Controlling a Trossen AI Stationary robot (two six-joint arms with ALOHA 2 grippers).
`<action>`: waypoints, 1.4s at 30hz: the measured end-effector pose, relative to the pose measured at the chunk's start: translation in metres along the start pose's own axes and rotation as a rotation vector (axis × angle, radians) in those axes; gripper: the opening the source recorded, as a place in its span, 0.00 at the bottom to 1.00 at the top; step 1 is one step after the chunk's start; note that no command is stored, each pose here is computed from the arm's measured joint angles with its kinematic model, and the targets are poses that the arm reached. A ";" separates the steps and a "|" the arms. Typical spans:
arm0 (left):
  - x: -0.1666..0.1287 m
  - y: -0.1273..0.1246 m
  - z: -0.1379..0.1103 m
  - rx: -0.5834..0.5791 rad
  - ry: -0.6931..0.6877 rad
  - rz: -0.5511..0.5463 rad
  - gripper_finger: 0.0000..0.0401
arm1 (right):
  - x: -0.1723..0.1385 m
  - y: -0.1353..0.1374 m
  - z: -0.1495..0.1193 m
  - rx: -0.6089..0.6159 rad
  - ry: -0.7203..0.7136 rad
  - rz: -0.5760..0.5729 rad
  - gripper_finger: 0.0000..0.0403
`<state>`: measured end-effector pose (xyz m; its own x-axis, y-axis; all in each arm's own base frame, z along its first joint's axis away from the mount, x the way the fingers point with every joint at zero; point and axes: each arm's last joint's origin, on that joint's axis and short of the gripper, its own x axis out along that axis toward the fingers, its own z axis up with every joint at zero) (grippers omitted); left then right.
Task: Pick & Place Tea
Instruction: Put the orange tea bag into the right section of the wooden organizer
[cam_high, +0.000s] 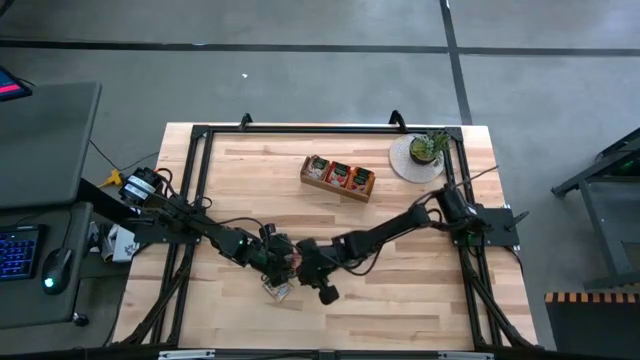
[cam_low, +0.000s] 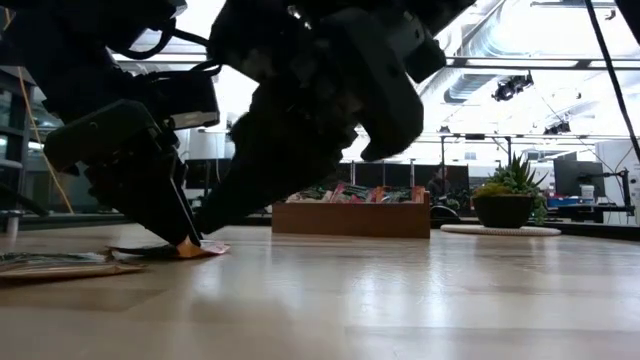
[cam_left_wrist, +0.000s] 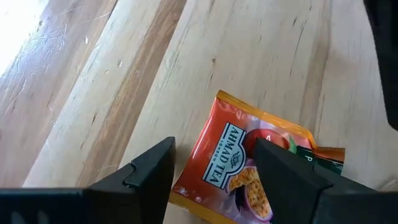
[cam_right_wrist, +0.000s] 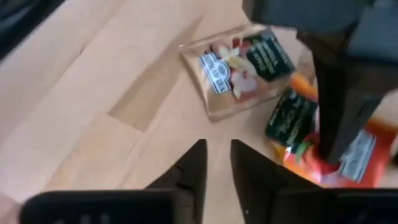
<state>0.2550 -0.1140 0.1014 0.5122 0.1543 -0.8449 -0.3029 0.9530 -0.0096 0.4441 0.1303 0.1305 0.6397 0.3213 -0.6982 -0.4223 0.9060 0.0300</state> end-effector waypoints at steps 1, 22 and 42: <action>0.000 0.000 0.000 0.000 0.001 -0.002 0.54 | 0.000 0.000 0.001 -0.028 -0.004 -0.016 0.18; 0.000 0.000 0.000 -0.001 0.000 -0.003 0.54 | 0.010 -0.007 -0.007 -0.257 0.031 -0.190 0.52; 0.000 0.000 0.000 -0.001 -0.002 -0.001 0.54 | 0.027 -0.012 -0.019 -0.211 0.049 -0.225 0.30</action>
<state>0.2552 -0.1141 0.1015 0.5139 0.1535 -0.8440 -0.3029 0.9530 -0.0111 0.4535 0.1230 0.0976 0.7025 0.1007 -0.7045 -0.4010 0.8739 -0.2749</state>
